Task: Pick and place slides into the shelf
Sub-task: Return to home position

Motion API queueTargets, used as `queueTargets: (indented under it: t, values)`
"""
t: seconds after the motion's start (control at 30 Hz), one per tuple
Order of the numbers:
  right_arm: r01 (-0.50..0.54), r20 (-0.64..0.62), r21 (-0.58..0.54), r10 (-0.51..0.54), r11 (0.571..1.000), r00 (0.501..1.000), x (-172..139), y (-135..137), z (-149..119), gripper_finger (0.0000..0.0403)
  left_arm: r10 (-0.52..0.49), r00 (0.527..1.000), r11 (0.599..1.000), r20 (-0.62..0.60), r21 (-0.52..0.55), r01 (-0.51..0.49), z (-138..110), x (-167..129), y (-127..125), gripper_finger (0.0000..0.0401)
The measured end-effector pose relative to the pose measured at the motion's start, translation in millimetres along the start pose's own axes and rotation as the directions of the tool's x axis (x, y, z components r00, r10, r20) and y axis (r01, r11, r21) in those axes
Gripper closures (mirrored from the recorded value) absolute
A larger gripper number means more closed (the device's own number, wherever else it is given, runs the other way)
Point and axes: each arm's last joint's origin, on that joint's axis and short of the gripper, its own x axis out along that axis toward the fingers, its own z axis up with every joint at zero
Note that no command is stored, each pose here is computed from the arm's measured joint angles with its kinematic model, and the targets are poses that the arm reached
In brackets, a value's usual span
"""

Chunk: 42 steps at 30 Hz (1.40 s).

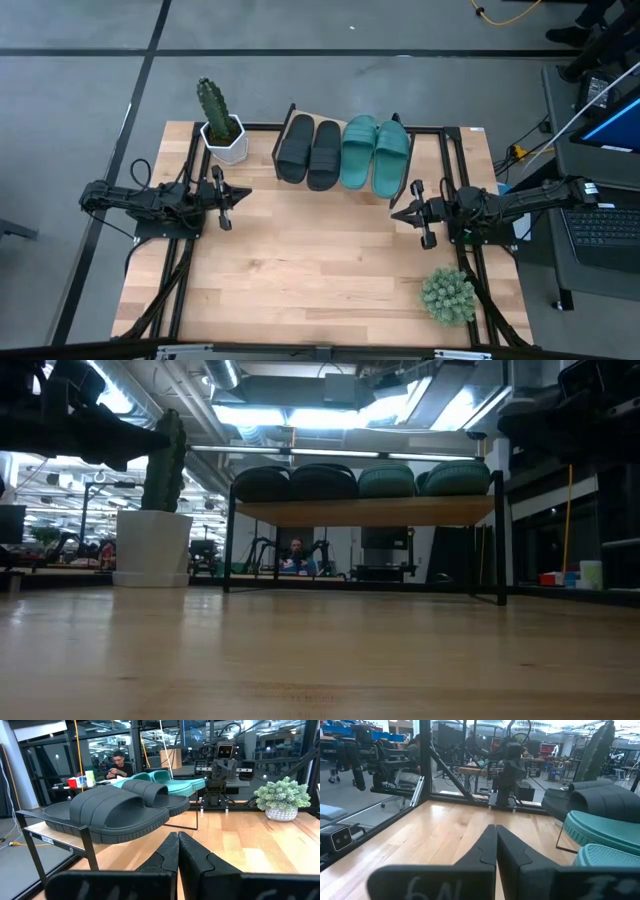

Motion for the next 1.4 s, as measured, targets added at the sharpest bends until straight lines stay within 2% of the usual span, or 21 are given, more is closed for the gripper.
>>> queueTargets:
  t: [0.3,0.63,1.03,1.4]
  values:
    - [-0.001,-0.009,0.01,0.001,1.0,1.0,0,0,-1,0.038,0.0,1.0,1.0,0.0,-0.001,0.0,0,0,0,0.0401]
    - [0.005,-0.044,0.195,0.004,0.981,0.999,0,0,-4,0.037,0.0,1.0,1.0,0.0,-0.001,0.0,0,0,0,0.0401]
    - [-0.004,-0.051,-0.039,0.002,0.999,0.999,0,1,-5,0.0369,0.0,1.0,1.0,0.0,-0.001,0.0,0,0,0,0.0401]
    - [-0.012,-0.056,-0.132,0.004,0.991,0.998,-11,1,-3,0.0369,0.0,1.0,1.0,0.0,-0.001,0.0,0,0,0,0.0401]
